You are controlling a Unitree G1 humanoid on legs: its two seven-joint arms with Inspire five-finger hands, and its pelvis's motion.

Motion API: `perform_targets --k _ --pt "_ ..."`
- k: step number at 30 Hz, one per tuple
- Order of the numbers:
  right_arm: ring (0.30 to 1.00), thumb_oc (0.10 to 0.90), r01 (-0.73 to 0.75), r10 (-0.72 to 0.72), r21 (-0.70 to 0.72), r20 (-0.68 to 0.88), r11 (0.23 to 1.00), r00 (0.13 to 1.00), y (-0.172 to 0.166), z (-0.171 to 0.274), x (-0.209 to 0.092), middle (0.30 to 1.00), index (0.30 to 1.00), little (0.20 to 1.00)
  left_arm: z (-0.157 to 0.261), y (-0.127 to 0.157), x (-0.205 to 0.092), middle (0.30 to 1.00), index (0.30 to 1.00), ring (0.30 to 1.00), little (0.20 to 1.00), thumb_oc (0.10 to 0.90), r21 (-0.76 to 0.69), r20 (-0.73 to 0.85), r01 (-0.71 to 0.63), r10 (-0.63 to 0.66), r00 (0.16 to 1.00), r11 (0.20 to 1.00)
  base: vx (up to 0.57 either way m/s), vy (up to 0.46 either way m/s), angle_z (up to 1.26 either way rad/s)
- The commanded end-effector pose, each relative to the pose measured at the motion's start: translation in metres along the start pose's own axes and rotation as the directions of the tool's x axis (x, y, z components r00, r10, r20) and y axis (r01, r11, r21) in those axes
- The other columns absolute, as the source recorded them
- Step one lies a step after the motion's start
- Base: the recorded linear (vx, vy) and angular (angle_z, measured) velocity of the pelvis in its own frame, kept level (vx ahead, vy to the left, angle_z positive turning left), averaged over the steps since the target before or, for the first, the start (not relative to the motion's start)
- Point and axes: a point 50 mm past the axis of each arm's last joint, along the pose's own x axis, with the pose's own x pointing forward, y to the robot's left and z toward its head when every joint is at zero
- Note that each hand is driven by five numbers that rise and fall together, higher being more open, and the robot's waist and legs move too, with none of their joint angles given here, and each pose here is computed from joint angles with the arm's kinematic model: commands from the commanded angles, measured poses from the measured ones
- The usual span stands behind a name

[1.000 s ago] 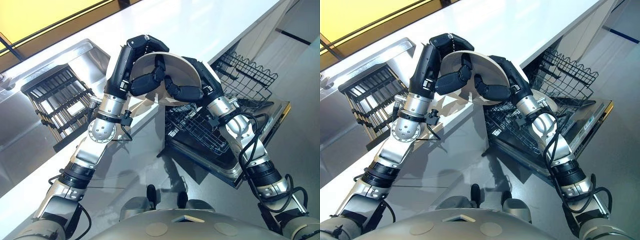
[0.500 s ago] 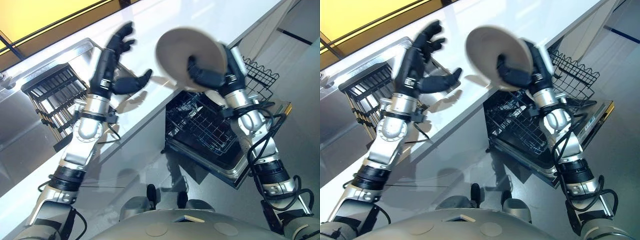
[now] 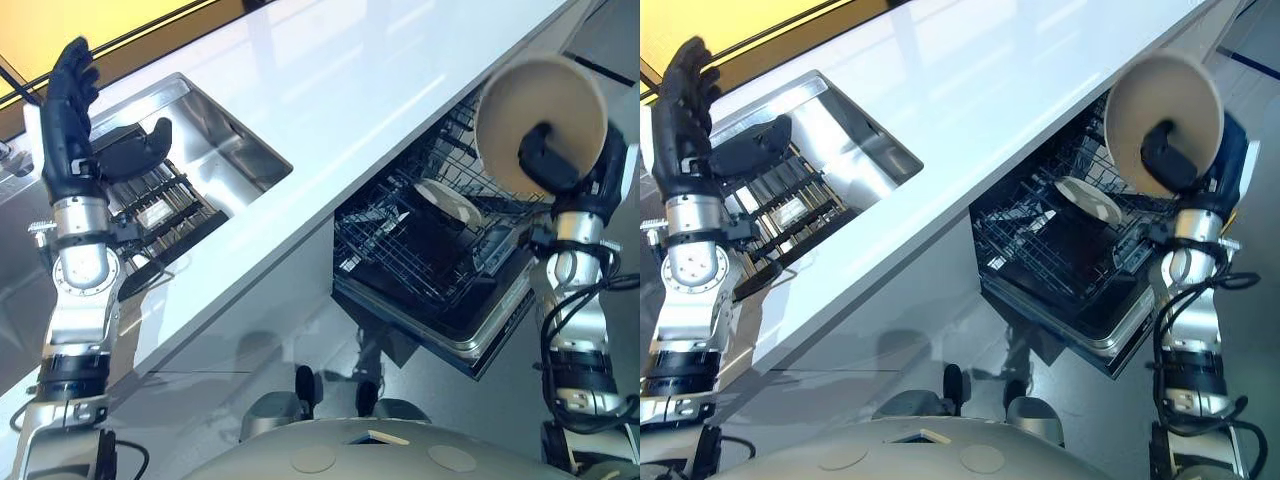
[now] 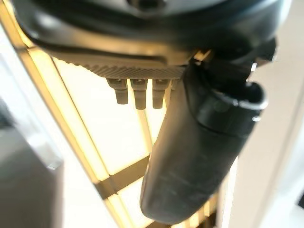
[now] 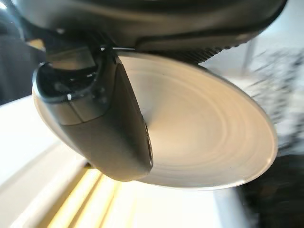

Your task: Pick up plates and place into dishwasher.

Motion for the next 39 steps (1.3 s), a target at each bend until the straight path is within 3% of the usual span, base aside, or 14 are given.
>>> perform_targets --k 1,7,16,27,28,29,30,31,34,39 --pt "0.3 0.1 -0.028 0.043 -0.078 0.201 0.997 0.979 -0.007 0.039 0.015 0.3 0.3 0.2 0.02 0.029 0.018 0.9 0.9 0.9 0.9 0.8 0.063 0.14 -0.133 0.123 0.983 0.989 0.0 0.0 0.0" --pt "0.3 0.1 -0.138 0.153 -0.193 0.064 0.971 0.986 0.004 0.007 0.002 0.3 0.3 0.2 0.012 0.039 0.015 0.9 0.9 0.9 0.9 0.8 0.077 0.106 -0.175 0.167 0.98 0.981 0.0 0.0 0.0" --pt "0.3 0.1 -0.244 0.263 -0.297 0.024 0.923 0.965 0.028 -0.007 -0.004 0.3 0.3 0.2 0.005 0.035 0.013 0.9 0.9 0.9 0.9 0.8 0.069 0.076 -0.165 0.16 0.984 0.984 0.0 0.003 0.01" --pt "0.3 0.1 -0.291 0.265 -0.361 -0.122 0.886 0.957 0.053 -0.031 -0.008 0.3 0.3 0.2 -0.003 0.021 0.01 0.9 0.9 0.9 0.9 0.8 0.06 0.03 -0.114 0.112 0.993 0.992 0.0 0.008 0.06" --pt "0.347 0.155 -0.297 0.263 -0.366 -0.141 0.882 0.955 0.055 -0.034 -0.008 0.347 0.347 0.255 -0.003 0.02 0.01 0.9 0.9 0.9 0.9 0.8 0.058 0.026 -0.109 0.108 0.994 0.992 0.0 0.007 0.14" --pt "0.566 0.41 -0.305 0.262 -0.373 -0.161 0.876 0.951 0.058 -0.037 -0.009 0.566 0.566 0.51 -0.004 0.018 0.009 0.9 0.9 0.9 0.9 0.8 0.058 0.022 -0.103 0.102 0.995 0.993 0.0 0.007 0.17" --pt "0.867 0.762 -0.31 0.262 -0.375 -0.174 0.873 0.949 0.06 -0.039 -0.01 0.867 0.867 0.862 -0.005 0.016 0.009 0.9 0.9 0.9 0.9 0.8 0.056 0.02 -0.099 0.098 0.995 0.994 0.01 0.008 0.18" --pt "0.9 0.8 -0.315 0.261 -0.369 -0.188 0.874 0.947 0.062 -0.042 -0.01 0.9 0.9 0.9 -0.005 0.014 0.009 0.9 0.9 0.9 0.9 0.8 0.054 0.016 -0.092 0.091 0.996 0.994 0.01 0.007 0.14" --pt "0.9 0.8 -0.297 0.257 -0.33 -0.16 0.896 0.953 0.068 -0.035 -0.006 0.9 0.9 0.9 -0.005 0.011 0.009 0.9 0.9 0.9 0.9 0.8 0.051 0.01 -0.075 0.074 0.997 0.996 0.01 0.001 0.1" --pt "0.9 0.8 -0.227 0.241 -0.183 0.057 0.957 0.969 0.081 0.001 -0.001 0.9 0.9 0.9 -0.008 0.009 0.008 0.9 0.9 0.9 0.9 0.8 0.045 -0.001 -0.059 0.06 0.998 0.997 0.0 0.006 0.07"
